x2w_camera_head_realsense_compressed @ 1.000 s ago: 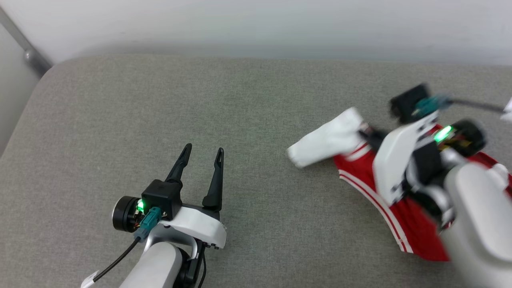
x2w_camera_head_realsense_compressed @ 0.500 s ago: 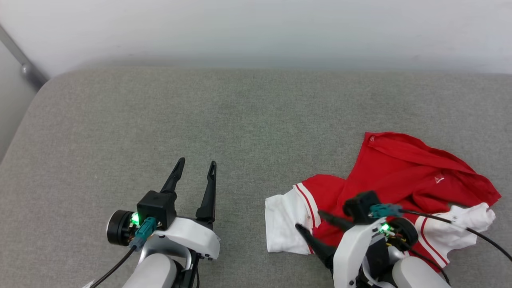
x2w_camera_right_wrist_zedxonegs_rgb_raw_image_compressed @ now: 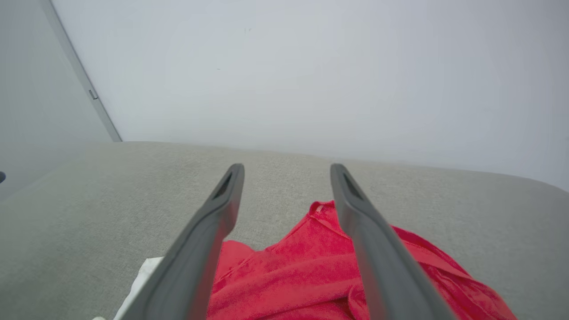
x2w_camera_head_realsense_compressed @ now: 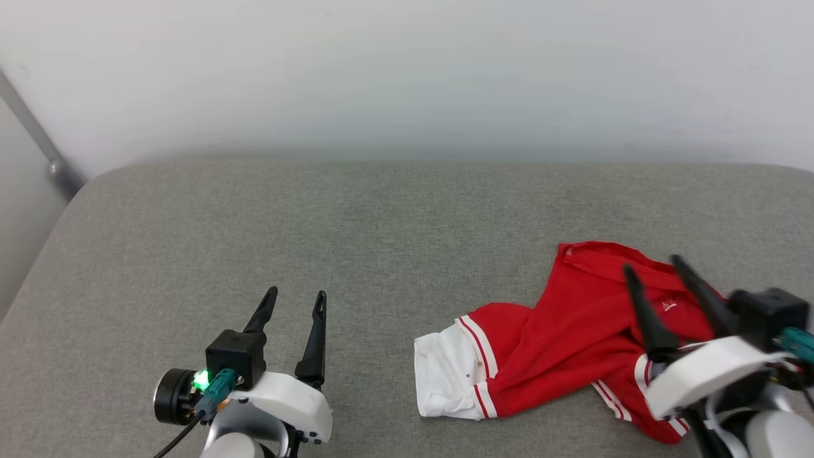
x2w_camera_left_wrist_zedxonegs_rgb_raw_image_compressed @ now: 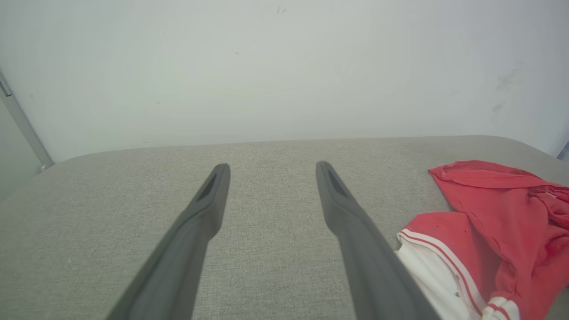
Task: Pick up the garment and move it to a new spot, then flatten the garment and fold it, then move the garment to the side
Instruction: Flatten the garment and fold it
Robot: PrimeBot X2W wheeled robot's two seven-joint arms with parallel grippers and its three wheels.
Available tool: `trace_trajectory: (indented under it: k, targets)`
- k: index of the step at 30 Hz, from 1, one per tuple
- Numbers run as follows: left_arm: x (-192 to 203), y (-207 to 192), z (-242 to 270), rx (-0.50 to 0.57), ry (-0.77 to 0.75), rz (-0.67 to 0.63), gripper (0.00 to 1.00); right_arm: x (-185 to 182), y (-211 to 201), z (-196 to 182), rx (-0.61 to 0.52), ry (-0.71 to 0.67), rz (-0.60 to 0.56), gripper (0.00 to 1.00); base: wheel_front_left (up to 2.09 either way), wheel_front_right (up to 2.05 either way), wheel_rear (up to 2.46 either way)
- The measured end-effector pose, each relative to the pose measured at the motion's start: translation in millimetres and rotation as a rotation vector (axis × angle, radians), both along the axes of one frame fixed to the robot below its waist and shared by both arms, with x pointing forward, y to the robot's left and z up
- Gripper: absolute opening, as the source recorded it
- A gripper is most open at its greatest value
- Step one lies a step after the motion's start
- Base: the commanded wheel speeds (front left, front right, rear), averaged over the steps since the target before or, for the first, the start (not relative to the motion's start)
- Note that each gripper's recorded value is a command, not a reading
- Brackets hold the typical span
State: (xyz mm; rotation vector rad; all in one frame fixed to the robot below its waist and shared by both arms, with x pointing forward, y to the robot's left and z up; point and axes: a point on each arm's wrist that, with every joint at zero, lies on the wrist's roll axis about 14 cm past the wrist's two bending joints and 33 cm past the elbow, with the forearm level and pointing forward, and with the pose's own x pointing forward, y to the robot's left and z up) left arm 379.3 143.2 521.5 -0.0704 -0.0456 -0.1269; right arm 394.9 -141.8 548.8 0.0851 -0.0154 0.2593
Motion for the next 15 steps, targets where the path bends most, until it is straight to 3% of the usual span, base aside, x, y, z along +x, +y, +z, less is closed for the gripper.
trace_trajectory:
  k: [6, 15]
  targets:
    - [-3, -4, -1, 0.019, 0.020, -0.019, 1.00, -19, -49, 10, -0.021, -0.047, -0.167, 1.00, 0.00, 0.00, 0.00]
    - [-2, -26, -7, 0.037, 0.065, -0.091, 1.00, -52, -64, 15, -0.032, -0.048, -0.238, 1.00, 0.00, 0.00, 0.00]
